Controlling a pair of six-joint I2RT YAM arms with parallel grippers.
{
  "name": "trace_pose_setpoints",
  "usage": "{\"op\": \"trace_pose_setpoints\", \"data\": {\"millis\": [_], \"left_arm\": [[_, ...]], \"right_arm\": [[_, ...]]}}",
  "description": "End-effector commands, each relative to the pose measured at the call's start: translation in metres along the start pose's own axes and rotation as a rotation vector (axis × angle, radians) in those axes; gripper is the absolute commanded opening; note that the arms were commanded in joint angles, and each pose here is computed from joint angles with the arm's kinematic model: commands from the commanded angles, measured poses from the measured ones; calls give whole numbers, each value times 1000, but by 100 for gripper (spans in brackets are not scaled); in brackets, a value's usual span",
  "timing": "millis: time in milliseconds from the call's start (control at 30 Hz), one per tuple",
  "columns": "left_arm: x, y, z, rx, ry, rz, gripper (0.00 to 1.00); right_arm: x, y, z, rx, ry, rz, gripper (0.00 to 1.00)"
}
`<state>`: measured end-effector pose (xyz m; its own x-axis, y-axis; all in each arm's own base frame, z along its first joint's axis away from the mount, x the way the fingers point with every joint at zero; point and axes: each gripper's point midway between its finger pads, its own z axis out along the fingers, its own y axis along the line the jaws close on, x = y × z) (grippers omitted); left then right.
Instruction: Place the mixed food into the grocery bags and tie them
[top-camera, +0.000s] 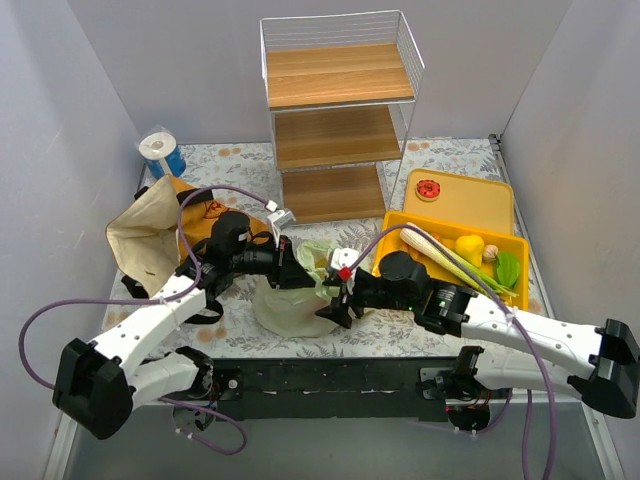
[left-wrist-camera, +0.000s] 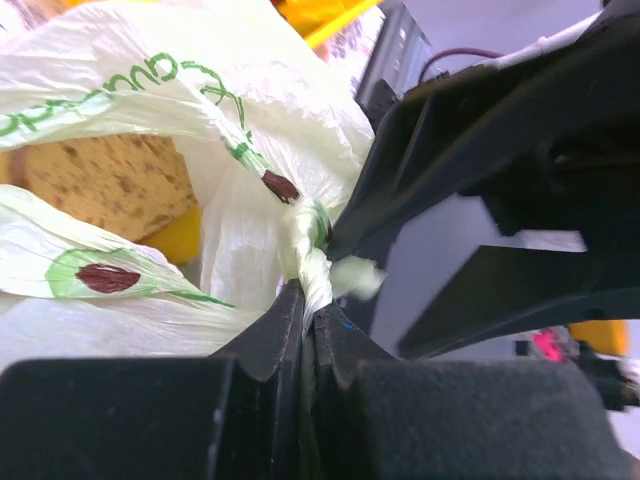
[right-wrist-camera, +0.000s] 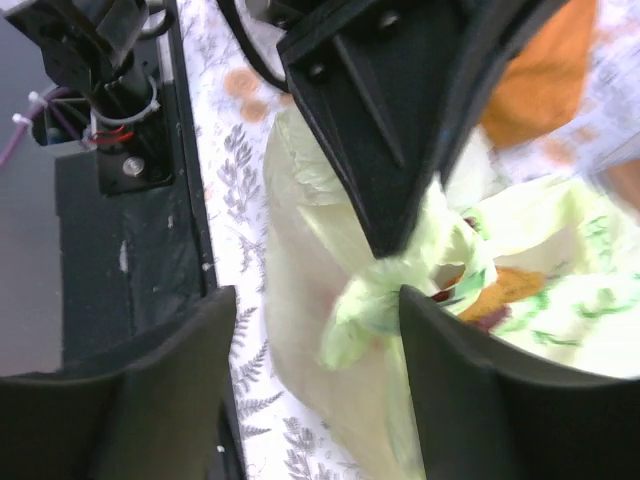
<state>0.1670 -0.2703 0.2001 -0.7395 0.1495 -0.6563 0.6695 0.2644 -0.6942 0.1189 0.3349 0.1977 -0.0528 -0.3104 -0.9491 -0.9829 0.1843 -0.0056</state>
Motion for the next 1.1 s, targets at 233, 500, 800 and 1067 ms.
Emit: {"op": "trace_pose_setpoints", "data": {"millis": [233,500,800,1067], "left_arm": [[-36,-17,-19,-74,-146,362,0],[-52,-21,-31,-127,-245,485,0],[-48,-27,-30,-94,-230,516,0],[-46,-35,-30,-63,-217,537,0]], "right_arm": [[-99,-32,-37,121,-113,66,83],[-77,-48,-19,14,-62,42,82],[-67,-39,0,-104,-84,-50,75],[-61,-58,13,-49,-44,-113,45]]}}
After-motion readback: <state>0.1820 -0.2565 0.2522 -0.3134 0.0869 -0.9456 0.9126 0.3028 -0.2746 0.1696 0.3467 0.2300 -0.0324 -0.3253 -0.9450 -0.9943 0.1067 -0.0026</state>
